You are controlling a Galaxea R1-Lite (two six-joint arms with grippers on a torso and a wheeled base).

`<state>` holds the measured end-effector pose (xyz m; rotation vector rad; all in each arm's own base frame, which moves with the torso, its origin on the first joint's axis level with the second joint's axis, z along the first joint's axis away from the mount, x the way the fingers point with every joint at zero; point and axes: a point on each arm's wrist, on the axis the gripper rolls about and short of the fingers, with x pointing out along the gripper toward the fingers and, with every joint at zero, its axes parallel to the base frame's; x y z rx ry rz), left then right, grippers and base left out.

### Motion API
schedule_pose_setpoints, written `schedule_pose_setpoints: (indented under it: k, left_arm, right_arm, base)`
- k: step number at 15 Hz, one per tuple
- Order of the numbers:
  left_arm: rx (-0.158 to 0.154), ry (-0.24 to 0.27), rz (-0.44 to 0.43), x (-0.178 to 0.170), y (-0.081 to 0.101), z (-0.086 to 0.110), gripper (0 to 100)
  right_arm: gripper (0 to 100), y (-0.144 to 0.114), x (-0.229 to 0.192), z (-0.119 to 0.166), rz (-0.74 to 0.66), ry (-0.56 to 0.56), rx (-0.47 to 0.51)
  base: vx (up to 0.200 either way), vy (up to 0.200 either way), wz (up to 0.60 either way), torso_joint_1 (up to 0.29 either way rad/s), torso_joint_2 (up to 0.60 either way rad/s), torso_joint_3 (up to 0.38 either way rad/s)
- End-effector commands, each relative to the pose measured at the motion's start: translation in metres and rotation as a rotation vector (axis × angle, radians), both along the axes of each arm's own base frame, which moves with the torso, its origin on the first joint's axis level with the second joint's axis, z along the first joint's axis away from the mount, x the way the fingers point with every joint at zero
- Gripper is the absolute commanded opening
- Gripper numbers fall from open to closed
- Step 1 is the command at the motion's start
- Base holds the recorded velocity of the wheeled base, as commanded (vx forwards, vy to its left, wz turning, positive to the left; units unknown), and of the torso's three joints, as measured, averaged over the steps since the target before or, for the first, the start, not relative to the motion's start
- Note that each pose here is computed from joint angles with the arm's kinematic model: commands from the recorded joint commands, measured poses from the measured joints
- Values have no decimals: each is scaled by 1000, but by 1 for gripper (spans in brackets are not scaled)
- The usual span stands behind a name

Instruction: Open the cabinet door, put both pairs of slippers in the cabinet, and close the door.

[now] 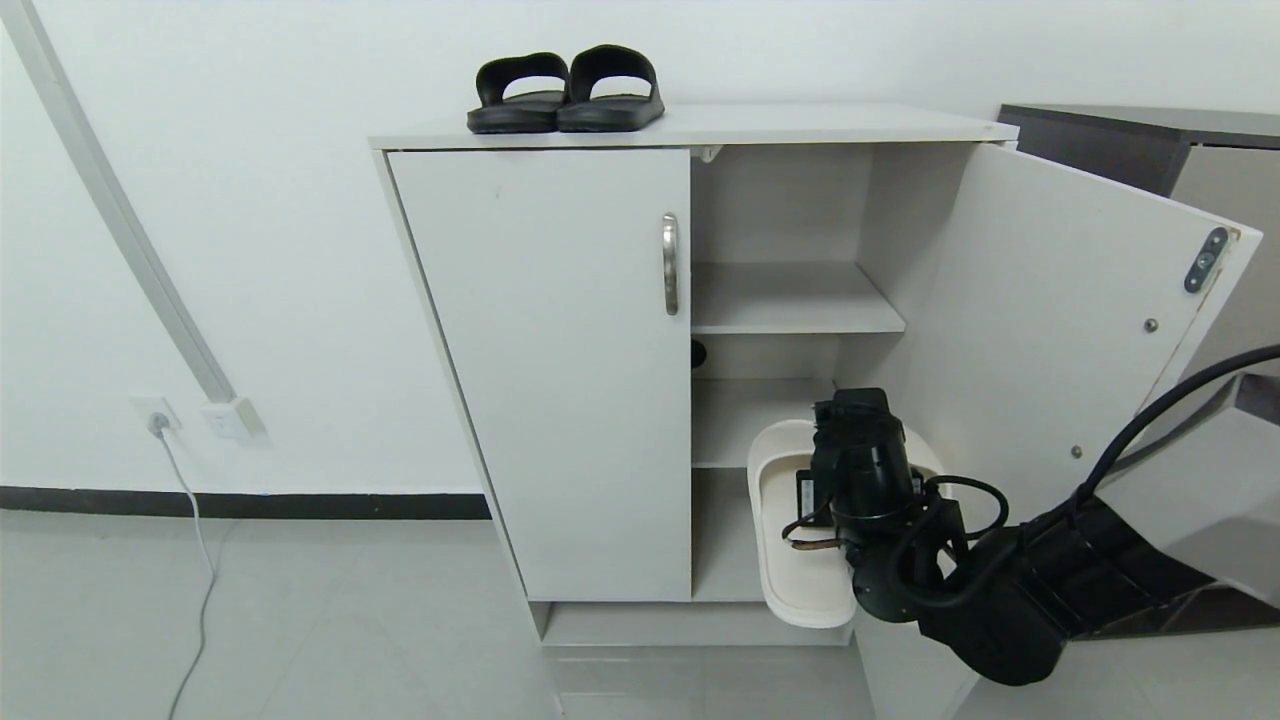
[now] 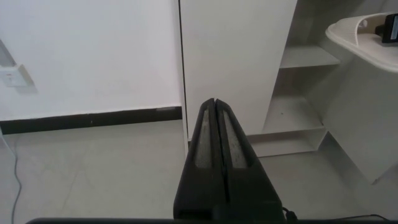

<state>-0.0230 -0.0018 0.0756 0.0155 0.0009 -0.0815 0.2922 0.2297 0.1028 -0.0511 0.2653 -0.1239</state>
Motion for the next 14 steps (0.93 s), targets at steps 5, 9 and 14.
schedule_pose_setpoints:
  k: [5,9,14]
  left_arm:
    - [0,2,0,0,0,0,0]
    - [0,2,0,0,0,0,0]
    - [0,2,0,0,0,0,0]
  right_arm:
    - [0,-8,4,5,-23,-10,1]
    - [0,-8,4,4,-23,-9,0]
    - [0,4,-8,3,109,-21,55]
  base:
    - [0,0,0,0,0,0]
    - [0,0,0,0,0,0]
    - [0,0,0,0,0,0]
